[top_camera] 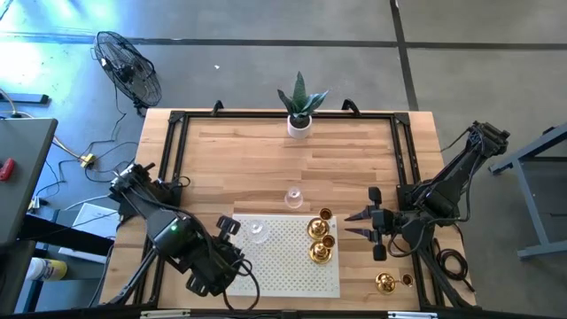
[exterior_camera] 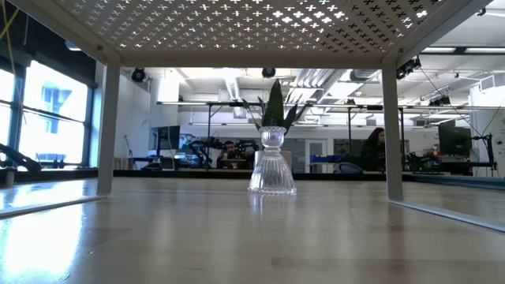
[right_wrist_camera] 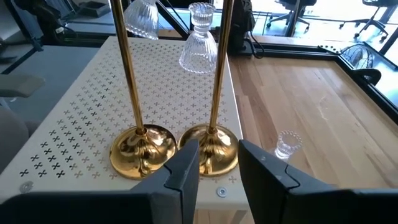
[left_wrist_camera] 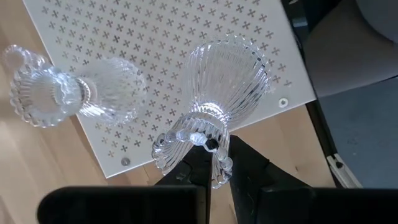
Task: Pick & Place candle stick holders
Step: Put the bottom left glass candle holder on the shelf
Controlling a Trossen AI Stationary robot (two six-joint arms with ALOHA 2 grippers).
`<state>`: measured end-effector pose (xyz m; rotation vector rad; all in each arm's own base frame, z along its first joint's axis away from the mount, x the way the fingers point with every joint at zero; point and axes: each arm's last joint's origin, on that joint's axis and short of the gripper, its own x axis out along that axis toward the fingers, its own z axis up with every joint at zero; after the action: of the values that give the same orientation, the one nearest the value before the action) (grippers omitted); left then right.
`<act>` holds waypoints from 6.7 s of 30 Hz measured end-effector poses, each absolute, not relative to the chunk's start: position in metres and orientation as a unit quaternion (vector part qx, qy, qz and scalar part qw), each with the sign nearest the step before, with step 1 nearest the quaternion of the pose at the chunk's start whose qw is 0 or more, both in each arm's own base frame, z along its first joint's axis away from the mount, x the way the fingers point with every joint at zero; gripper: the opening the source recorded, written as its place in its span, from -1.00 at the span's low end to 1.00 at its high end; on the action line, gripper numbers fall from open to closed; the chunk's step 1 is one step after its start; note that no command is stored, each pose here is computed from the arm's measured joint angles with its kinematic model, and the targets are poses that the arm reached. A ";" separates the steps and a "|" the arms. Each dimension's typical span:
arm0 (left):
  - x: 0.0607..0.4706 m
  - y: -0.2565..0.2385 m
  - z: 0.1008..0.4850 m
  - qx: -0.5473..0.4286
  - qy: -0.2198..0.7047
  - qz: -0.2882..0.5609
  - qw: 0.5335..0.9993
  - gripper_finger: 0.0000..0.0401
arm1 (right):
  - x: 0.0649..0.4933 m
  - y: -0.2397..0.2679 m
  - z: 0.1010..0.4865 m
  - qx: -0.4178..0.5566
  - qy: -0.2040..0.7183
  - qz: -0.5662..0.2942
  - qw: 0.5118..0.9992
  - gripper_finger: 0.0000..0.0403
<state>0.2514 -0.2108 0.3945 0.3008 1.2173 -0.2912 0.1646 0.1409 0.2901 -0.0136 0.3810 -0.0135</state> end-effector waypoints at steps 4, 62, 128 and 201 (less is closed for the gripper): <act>0.254 -0.208 0.389 0.143 0.576 -0.127 0.795 -0.88 | 0.165 0.141 0.290 -0.008 0.188 -0.011 0.982 -0.49; 0.268 -0.192 0.383 0.112 0.601 -0.133 0.780 -0.88 | 0.164 0.140 0.289 0.000 0.194 -0.012 0.981 -0.49; 0.275 -0.196 0.387 0.086 0.567 -0.134 0.808 -0.75 | 0.164 0.140 0.288 -0.003 0.197 -0.012 0.980 -0.49; 0.276 -0.198 0.411 0.028 0.525 -0.134 0.840 -0.21 | 0.164 0.140 0.288 -0.002 0.199 -0.005 0.980 -0.49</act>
<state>0.2763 -0.1977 0.4107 0.0591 1.1093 -0.2837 0.1638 0.1405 0.2881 -0.0040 0.4013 -0.0109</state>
